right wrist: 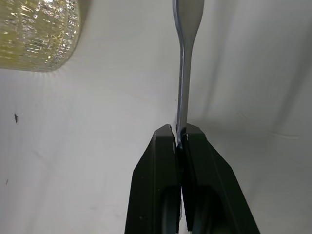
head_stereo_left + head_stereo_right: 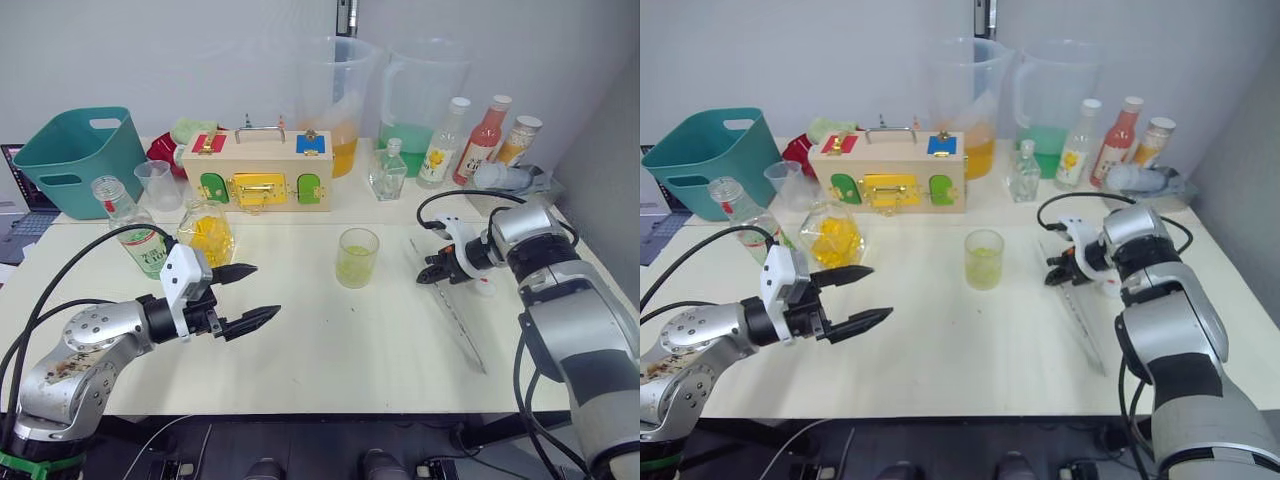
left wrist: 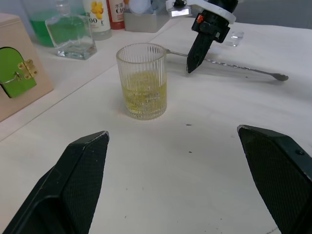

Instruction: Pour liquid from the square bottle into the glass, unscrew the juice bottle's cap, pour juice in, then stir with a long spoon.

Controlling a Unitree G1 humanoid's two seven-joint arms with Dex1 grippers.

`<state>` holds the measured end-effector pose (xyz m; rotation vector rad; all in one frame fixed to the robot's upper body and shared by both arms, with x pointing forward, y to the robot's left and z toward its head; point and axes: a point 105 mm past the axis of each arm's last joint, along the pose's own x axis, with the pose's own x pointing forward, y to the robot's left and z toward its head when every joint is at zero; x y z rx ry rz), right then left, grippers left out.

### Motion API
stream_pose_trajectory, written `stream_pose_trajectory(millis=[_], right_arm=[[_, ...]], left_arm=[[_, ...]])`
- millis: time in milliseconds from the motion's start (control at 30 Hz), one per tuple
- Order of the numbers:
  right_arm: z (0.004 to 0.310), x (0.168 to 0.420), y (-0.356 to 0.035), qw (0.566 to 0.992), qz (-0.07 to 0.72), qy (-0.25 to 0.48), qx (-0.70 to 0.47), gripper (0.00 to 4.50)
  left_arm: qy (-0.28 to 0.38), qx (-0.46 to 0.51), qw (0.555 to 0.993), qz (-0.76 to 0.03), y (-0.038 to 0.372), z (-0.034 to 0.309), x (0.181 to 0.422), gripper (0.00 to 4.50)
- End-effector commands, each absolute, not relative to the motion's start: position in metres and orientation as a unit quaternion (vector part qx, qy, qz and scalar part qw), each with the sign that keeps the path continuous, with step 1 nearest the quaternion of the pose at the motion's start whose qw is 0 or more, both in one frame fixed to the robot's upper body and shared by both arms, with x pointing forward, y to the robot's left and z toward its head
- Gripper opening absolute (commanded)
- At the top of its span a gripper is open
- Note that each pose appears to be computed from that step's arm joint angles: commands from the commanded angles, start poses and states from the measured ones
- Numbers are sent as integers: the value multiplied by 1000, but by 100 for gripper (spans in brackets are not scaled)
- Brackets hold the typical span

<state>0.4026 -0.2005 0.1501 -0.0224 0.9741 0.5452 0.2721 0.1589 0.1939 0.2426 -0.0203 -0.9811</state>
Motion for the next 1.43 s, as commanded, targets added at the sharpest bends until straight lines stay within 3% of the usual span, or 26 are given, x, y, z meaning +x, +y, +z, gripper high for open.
stream_pose_trajectory(millis=[33, 367, 567, 633, 733, 867, 1000, 1133, 1233, 1433], right_arm=[[164, 406, -203, 860, 264, 437, -2, 88], [223, 403, -225, 903, 298, 311, 2, 437], [268, 385, -242, 931, 354, 85, -39, 444], [274, 373, -245, 930, 362, 40, -54, 444], [282, 330, -261, 907, 420, -18, 14, 444], [275, 309, -273, 901, 432, -20, 44, 444], [256, 288, -297, 921, 383, -37, 64, 444], [236, 284, -311, 940, 338, -30, 29, 444], [204, 283, -329, 957, 289, 4, -35, 444], [176, 274, -341, 959, 269, 29, -79, 444]], left_arm=[[-33, 133, 884, -448, 167, 205, 277, 450], [2, 153, 888, -433, 193, 192, 279, 450], [51, 152, 890, -427, 227, 172, 270, 450], [66, 147, 893, -420, 237, 167, 269, 450], [136, 166, 901, -376, 266, 144, 269, 450], [151, 190, 900, -362, 281, 136, 266, 450], [168, 189, 921, -297, 333, 133, 262, 450], [161, 180, 928, -285, 342, 132, 261, 450], [151, 179, 934, -271, 345, 129, 262, 450], [139, 165, 947, -238, 352, 127, 262, 450]])
